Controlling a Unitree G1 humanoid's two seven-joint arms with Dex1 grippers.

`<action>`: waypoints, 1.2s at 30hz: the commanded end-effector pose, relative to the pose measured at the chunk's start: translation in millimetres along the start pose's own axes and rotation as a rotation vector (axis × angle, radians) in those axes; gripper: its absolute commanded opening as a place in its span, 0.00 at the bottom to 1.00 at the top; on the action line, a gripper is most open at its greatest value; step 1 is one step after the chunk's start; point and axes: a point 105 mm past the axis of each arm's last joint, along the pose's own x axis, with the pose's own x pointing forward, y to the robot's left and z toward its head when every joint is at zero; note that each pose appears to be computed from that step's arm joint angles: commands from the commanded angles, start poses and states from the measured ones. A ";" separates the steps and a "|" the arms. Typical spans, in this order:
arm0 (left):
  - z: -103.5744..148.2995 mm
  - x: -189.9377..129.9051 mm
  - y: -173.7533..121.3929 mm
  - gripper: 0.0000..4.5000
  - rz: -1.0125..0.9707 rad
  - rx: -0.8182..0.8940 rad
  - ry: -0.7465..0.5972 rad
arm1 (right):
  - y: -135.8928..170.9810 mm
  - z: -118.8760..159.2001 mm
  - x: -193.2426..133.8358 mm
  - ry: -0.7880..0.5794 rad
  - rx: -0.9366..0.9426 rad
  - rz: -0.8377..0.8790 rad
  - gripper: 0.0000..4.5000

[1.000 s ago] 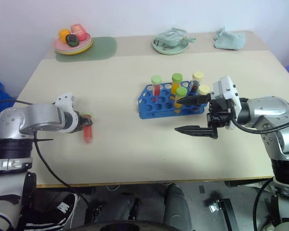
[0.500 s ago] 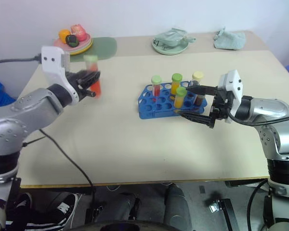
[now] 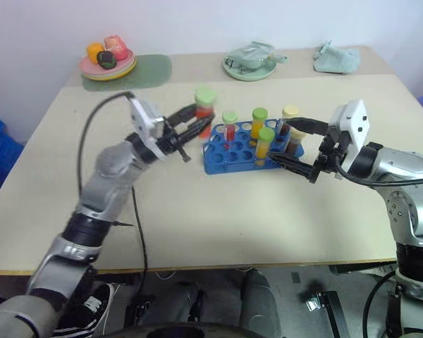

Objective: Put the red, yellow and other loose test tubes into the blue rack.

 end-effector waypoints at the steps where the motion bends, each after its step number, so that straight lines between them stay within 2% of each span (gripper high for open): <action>1: 3.2 8.2 -3.8 0.16 0.015 0.107 -0.077 | -0.4 16.1 -3.8 -0.050 -0.036 -0.026 1.00; 6: -13.1 18.5 -17.0 0.16 -0.034 0.218 -0.072 | 1.0 16.0 -5.3 -0.048 -0.024 -0.035 1.00; 11: -24.6 30.4 -23.9 0.16 -0.056 0.249 -0.061 | 1.3 16.5 -7.3 -0.036 -0.019 -0.039 1.00; 23: -34.5 36.5 -36.7 0.16 -0.055 0.151 -0.106 | -0.6 12.1 -23.7 0.024 -0.016 -0.069 1.00; 27: -41.4 38.1 -42.4 0.16 -0.078 0.149 -0.085 | -0.2 11.7 -26.5 0.032 -0.018 -0.078 1.00; 36: -53.5 40.3 -35.4 0.16 -0.025 0.114 -0.036 | -1.9 7.9 -37.7 0.067 -0.022 -0.102 1.00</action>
